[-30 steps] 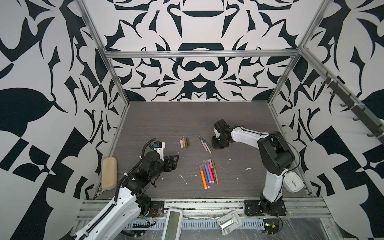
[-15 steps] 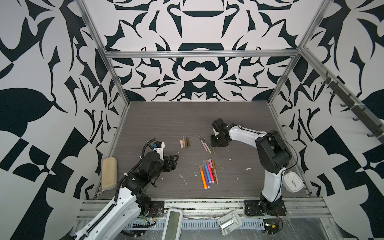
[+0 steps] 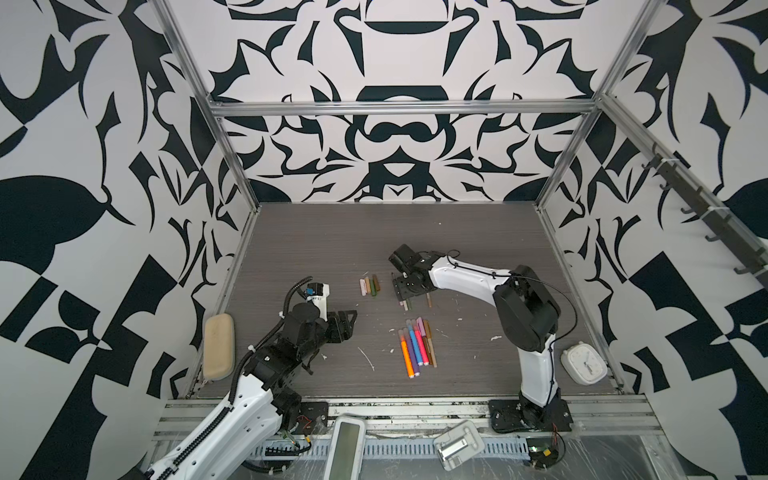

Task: Open the pen caps
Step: 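Lower the brown-bodied pen beside the uncapped pens with the right gripper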

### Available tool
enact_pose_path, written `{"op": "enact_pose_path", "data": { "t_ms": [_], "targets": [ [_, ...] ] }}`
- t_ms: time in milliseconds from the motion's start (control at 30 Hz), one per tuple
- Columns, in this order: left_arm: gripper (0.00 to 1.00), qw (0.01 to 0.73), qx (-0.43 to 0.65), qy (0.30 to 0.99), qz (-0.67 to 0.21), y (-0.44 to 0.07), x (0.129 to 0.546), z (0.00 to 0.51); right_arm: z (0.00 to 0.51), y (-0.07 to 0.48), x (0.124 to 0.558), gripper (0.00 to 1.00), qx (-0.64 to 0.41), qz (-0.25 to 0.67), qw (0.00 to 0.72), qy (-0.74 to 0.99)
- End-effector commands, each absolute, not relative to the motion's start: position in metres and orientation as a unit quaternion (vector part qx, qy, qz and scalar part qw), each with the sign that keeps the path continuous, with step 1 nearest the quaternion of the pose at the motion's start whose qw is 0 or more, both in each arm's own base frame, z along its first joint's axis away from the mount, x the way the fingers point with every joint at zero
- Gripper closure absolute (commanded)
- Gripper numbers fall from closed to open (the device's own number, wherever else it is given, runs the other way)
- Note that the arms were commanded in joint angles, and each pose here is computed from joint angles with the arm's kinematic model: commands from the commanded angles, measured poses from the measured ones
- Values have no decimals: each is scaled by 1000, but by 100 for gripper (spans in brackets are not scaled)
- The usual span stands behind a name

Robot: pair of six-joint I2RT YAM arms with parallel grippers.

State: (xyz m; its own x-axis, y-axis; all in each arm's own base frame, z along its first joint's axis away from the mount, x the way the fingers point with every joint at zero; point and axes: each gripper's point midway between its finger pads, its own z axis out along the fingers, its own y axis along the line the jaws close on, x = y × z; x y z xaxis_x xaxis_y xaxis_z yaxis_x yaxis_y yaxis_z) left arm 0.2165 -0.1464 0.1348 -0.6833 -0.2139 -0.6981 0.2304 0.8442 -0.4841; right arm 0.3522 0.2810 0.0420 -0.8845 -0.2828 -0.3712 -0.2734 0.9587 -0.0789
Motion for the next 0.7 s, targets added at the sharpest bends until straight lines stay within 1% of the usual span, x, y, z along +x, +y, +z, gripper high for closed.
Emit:
{"op": "enact_pose_path", "data": {
  "t_ms": [0,133,267,367,667],
  "targets": [
    [27,400,2,873,-278,-145,216,132,62,259,360,20,-106,-60,213,969],
    [27,401,3,873,-279,-145,215,131,71,280,359,20,-129,-29,223,966],
    [26,401,3,872,-280,-145,215,132,76,311,351,20,-184,-31,226,956],
    [26,402,4,871,-282,-145,215,133,77,331,345,21,-205,-32,229,951],
    [27,405,4,869,-285,-145,214,134,62,342,345,26,-192,-55,208,958]
  ]
}}
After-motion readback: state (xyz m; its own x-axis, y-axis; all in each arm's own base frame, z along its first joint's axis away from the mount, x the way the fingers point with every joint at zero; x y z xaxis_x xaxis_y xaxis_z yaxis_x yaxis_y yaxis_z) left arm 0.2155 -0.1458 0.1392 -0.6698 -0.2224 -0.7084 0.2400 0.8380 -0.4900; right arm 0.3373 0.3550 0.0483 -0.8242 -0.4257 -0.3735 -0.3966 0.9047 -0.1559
